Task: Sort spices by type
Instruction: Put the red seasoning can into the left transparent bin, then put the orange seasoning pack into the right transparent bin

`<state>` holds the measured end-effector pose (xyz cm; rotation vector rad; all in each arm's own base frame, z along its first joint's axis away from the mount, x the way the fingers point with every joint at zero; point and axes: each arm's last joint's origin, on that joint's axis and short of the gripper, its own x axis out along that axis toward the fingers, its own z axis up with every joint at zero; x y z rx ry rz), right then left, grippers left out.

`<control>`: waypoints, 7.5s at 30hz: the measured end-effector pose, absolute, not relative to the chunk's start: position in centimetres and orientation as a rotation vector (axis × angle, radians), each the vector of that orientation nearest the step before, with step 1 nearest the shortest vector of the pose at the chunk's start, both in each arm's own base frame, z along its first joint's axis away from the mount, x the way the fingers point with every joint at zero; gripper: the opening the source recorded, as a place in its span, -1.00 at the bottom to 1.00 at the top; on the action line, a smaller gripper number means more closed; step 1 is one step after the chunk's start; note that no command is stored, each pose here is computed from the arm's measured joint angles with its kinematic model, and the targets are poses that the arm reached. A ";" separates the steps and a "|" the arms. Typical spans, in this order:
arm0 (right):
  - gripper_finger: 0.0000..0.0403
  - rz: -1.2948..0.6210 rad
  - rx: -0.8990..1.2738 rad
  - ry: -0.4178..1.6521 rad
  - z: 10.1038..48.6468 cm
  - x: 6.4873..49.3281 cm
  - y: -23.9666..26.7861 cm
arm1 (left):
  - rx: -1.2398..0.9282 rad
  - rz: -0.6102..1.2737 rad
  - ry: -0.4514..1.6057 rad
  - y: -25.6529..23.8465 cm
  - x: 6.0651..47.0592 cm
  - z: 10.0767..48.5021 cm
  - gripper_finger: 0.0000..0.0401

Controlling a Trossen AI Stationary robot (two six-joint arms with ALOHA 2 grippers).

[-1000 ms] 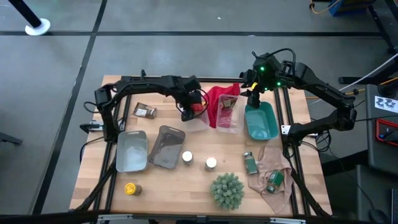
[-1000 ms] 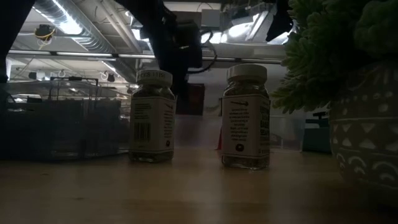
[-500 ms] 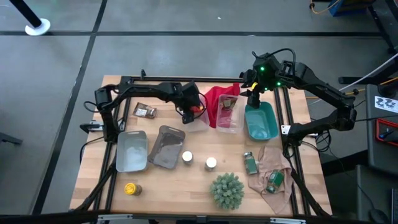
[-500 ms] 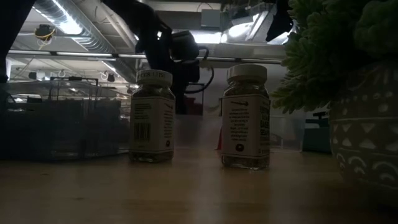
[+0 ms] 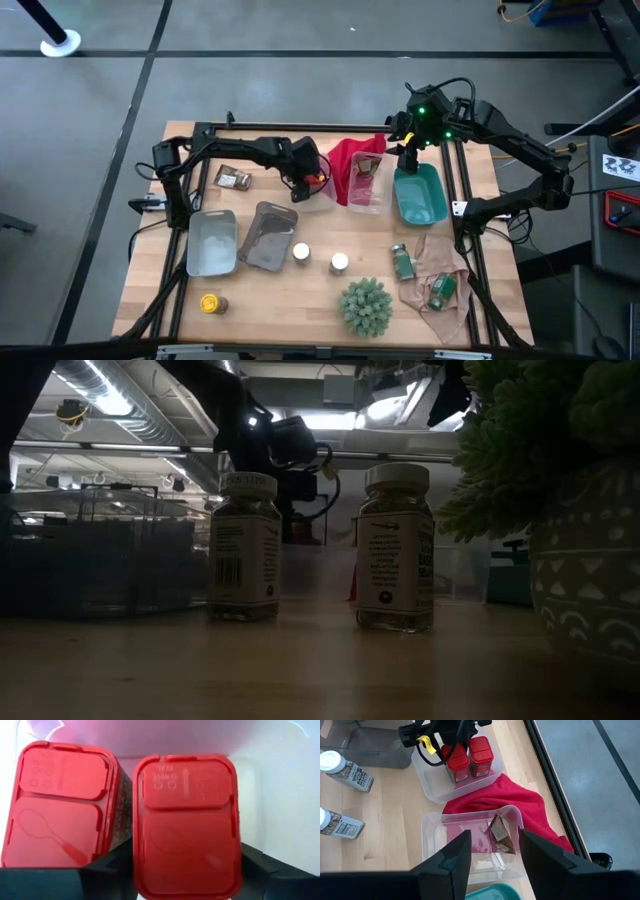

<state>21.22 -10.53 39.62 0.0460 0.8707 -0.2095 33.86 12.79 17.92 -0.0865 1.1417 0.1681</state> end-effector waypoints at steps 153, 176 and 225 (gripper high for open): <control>-0.18 -0.064 0.243 0.088 27.5 22.4 -10.3 | -0.191 0.322 0.195 7.9 22.4 38.2 -0.92; -0.18 0.371 0.303 -0.198 27.7 25.5 -10.9 | 0.329 -0.059 -0.033 3.1 31.8 35.7 -0.91; -0.18 0.496 0.287 -0.173 27.9 25.3 -10.5 | 0.413 -0.146 0.007 3.1 34.4 32.8 -0.92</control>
